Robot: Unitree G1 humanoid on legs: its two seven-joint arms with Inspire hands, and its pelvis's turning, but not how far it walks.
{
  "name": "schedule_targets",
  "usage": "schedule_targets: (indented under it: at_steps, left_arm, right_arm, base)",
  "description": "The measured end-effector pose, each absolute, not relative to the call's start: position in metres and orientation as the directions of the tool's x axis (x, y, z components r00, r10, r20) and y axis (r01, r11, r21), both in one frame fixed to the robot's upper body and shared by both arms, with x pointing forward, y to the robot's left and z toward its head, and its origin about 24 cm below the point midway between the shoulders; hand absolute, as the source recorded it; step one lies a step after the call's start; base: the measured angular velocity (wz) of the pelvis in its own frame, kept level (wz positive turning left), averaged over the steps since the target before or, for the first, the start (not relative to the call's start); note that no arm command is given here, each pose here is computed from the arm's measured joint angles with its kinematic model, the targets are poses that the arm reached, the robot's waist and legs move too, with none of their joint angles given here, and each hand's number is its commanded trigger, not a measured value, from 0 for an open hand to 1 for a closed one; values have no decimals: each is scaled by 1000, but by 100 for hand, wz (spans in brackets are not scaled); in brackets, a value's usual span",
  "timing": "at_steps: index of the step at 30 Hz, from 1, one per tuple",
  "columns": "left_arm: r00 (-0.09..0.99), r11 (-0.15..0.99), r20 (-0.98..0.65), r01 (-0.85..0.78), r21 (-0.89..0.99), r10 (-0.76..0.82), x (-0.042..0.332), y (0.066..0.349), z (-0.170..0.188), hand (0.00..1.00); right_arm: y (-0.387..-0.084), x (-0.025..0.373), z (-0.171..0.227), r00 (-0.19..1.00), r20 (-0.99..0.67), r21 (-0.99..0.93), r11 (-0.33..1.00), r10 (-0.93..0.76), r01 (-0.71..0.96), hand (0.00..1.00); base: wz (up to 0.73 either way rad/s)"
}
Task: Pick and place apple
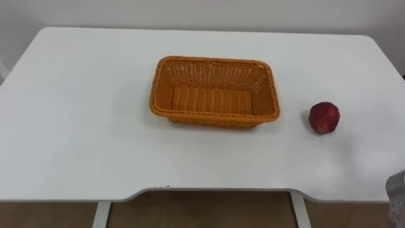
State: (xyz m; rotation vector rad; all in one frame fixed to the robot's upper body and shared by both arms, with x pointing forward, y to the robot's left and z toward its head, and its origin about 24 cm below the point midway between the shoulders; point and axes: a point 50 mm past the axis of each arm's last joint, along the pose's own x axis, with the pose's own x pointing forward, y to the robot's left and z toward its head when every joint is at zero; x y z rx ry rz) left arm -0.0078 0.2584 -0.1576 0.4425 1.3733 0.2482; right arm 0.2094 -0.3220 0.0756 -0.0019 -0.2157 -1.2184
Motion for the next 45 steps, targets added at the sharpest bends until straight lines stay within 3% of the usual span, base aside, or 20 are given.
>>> schedule_targets:
  at_steps: [11,19,45]
  left_arm:
    - [194,907,-908,136,399,371,-1,258,-158,0]
    - [196,915,-917,144,376,347,4,259,-158,0]
    - [178,919,-928,167,356,327,4,263,-158,0]
  right_arm:
    - [-306,229,73,603,184,0,613,-777,790,0]
    - [-297,238,54,748,89,-85,743,-658,663,0]
    - [-293,236,9,841,-98,-331,815,-531,476,0]
  base:
    - [6]
    - [2]
    - [0]
